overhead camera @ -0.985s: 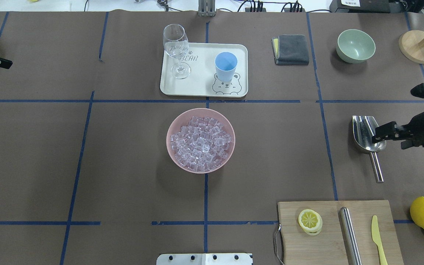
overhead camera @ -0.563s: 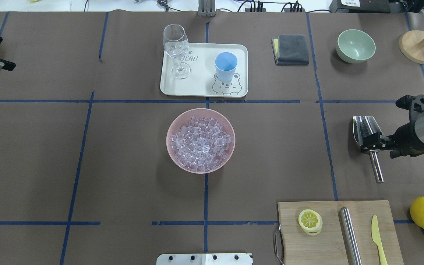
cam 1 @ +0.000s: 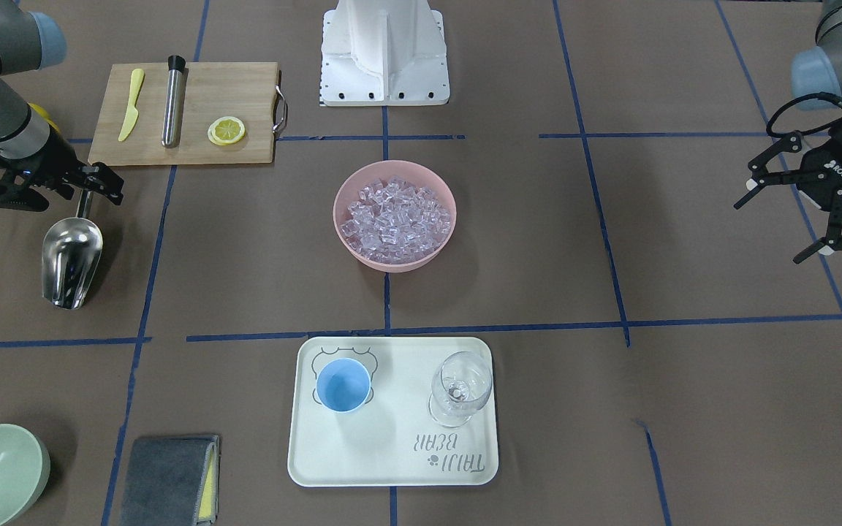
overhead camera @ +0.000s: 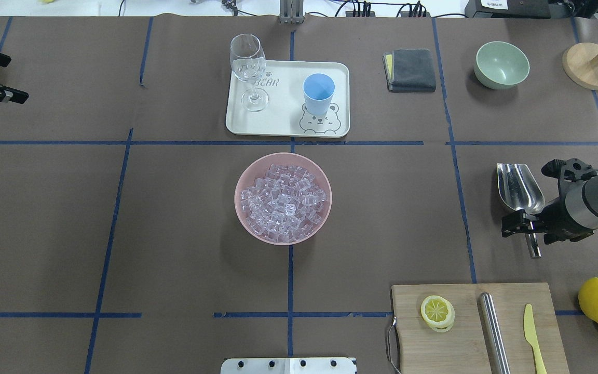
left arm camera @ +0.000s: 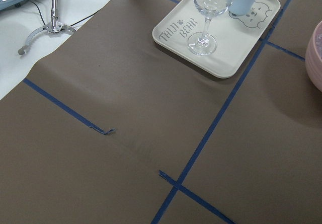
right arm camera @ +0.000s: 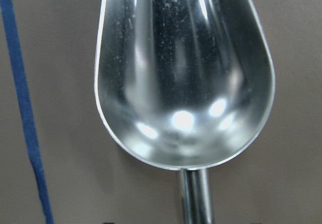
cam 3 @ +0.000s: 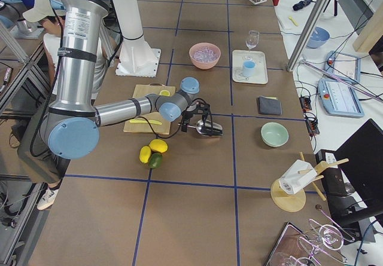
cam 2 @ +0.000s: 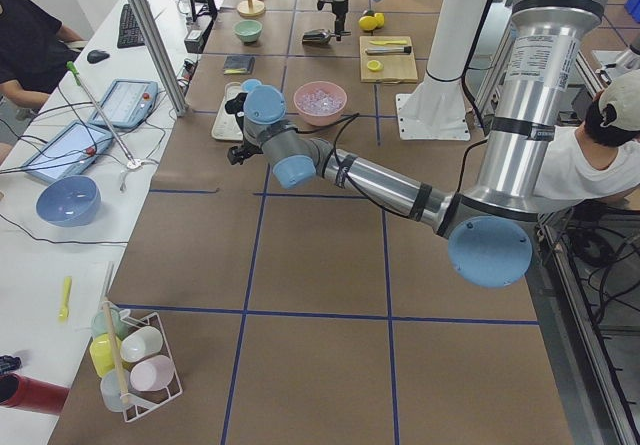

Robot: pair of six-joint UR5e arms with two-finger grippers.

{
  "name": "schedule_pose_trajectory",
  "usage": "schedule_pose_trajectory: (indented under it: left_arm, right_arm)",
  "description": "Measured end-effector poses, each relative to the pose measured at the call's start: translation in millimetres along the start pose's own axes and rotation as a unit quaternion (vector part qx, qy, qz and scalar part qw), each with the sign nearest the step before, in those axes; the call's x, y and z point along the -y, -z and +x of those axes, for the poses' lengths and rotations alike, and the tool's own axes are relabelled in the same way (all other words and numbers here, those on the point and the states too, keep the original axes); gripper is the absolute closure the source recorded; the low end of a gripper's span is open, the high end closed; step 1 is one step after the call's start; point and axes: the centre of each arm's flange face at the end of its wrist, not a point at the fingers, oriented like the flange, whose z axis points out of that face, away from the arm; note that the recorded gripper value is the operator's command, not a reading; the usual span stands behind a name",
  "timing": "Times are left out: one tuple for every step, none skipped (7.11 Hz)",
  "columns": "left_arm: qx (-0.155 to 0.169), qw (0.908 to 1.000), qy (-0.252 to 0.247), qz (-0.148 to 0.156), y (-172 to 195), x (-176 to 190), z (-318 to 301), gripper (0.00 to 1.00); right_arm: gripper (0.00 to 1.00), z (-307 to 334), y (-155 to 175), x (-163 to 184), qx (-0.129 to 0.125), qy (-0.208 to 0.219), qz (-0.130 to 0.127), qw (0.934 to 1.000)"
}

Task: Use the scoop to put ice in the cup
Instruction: 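Lower the right gripper onto the metal scoop handle and close it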

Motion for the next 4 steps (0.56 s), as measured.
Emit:
schedule_pose_trajectory:
  left_arm:
    - [0.0, 1.0, -0.001, 0.001, 0.7, 0.0, 0.9, 0.0]
    - [-0.001, 1.0, -0.001, 0.001, 1.3, 0.0, 1.8, 0.0]
    - [-0.001, 1.0, -0.002, 0.001, 1.6, 0.0, 2.2, 0.0]
    - [-0.001, 1.0, -0.001, 0.001, 1.7, 0.1, 2.3, 0.0]
  right_arm:
    - [0.74, 0.9, -1.9, 0.6, -0.002, -0.001, -0.001, 1.0]
    - [0.98, 1.1, -2.8, 0.6, -0.002, 0.0, -0.003, 1.0]
    - [1.0, 0.9, -2.7, 0.4, -0.001, 0.0, -0.004, 1.0]
    - [1.0, 1.3, -1.5, 0.3, 0.0, 0.0, -0.004, 1.0]
